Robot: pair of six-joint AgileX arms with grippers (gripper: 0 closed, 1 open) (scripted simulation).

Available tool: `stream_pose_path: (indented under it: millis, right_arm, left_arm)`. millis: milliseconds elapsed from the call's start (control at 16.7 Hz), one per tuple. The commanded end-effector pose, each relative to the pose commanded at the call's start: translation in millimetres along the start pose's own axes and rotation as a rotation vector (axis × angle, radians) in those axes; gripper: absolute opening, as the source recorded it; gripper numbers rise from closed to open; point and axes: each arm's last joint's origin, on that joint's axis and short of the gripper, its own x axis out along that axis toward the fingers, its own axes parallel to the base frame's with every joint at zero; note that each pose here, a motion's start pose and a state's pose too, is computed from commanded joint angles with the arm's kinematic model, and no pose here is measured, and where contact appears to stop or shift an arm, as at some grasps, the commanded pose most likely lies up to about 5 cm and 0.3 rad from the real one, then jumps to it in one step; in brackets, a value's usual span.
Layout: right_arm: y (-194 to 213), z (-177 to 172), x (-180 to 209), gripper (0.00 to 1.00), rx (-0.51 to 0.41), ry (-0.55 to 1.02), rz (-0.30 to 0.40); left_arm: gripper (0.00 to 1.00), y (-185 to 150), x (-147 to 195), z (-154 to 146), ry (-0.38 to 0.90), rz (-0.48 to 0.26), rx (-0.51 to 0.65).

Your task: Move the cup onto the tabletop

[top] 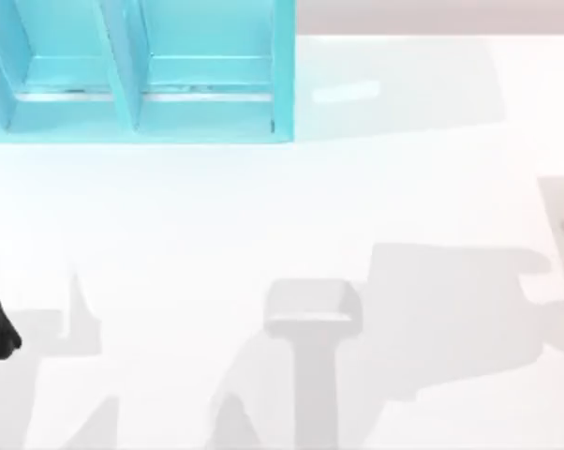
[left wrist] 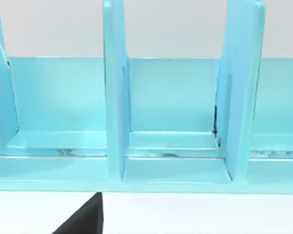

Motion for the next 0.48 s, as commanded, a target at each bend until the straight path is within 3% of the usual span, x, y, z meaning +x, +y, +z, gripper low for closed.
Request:
stream_pose_path:
  millis: [480]
  right_arm:
    - [18, 13, 0, 0.00, -0.002, 0.010, -0.001]
  left_arm:
    - [1.00, 0, 0, 0, 0.000, 0.000, 0.000]
